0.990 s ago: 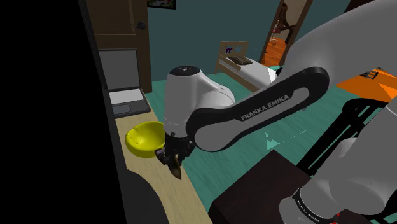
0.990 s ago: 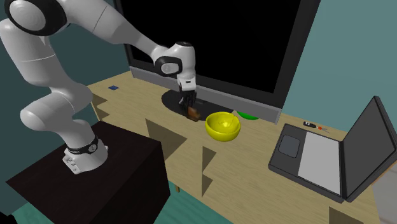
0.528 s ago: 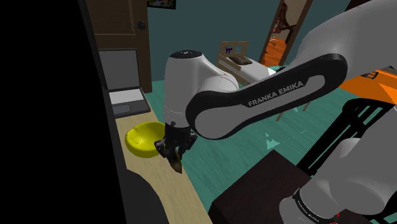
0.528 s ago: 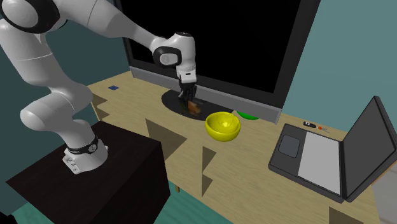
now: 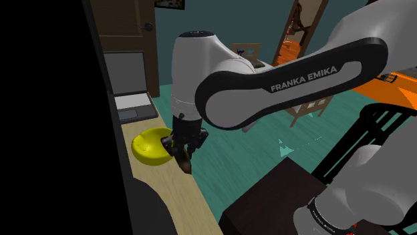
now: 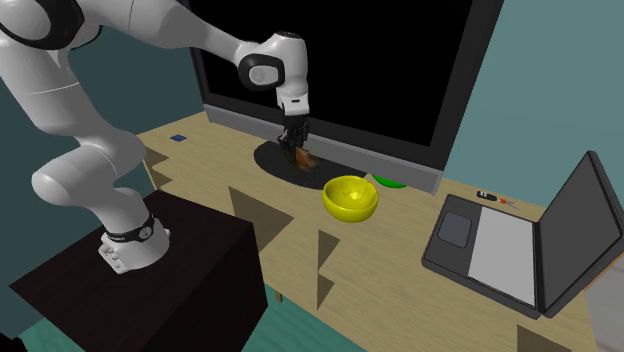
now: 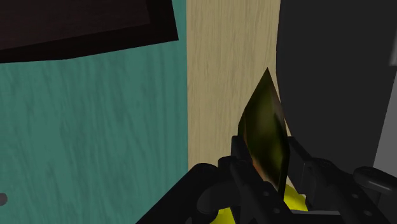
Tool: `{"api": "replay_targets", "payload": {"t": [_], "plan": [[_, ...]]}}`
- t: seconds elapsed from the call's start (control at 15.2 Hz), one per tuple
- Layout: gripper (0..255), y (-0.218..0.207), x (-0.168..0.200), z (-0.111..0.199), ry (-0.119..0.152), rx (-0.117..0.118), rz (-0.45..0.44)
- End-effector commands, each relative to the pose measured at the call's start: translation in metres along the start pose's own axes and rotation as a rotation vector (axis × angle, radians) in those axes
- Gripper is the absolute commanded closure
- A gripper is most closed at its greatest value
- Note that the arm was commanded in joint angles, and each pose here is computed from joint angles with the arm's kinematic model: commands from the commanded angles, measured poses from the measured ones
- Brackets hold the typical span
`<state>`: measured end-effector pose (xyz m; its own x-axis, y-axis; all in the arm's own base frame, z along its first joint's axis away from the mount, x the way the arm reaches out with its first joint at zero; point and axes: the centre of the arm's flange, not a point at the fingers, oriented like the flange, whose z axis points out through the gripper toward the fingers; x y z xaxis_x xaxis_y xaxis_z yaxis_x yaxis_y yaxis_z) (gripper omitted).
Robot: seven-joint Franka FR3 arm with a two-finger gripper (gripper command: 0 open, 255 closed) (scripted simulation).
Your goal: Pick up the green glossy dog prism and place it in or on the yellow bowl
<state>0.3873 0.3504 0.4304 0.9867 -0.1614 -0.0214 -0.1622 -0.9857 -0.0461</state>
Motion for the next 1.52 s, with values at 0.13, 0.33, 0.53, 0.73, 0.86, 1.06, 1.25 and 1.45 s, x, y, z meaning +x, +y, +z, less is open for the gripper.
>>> {"api": "replay_targets", "payload": {"t": [0.13, 0.33, 0.53, 0.73, 0.86, 1.06, 1.25, 1.45], "plan": [[255, 0.000, -0.001, -0.022, 0.000, 0.000, 0.000], [255, -0.001, -0.002, -0.037, 0.000, 0.000, 0.000], [255, -0.010, 0.037, -0.042, 0.000, 0.000, 0.000], [255, -0.019, 0.075, -0.047, 0.000, 0.000, 0.000], [255, -0.024, 0.100, -0.051, 0.000, 0.000, 0.000], [255, -0.033, 0.139, -0.056, 0.000, 0.000, 0.000], [255, -0.041, 0.171, -0.060, 0.000, 0.000, 0.000], [255, -0.040, 0.171, -0.044, 0.000, 0.000, 0.000]]}}
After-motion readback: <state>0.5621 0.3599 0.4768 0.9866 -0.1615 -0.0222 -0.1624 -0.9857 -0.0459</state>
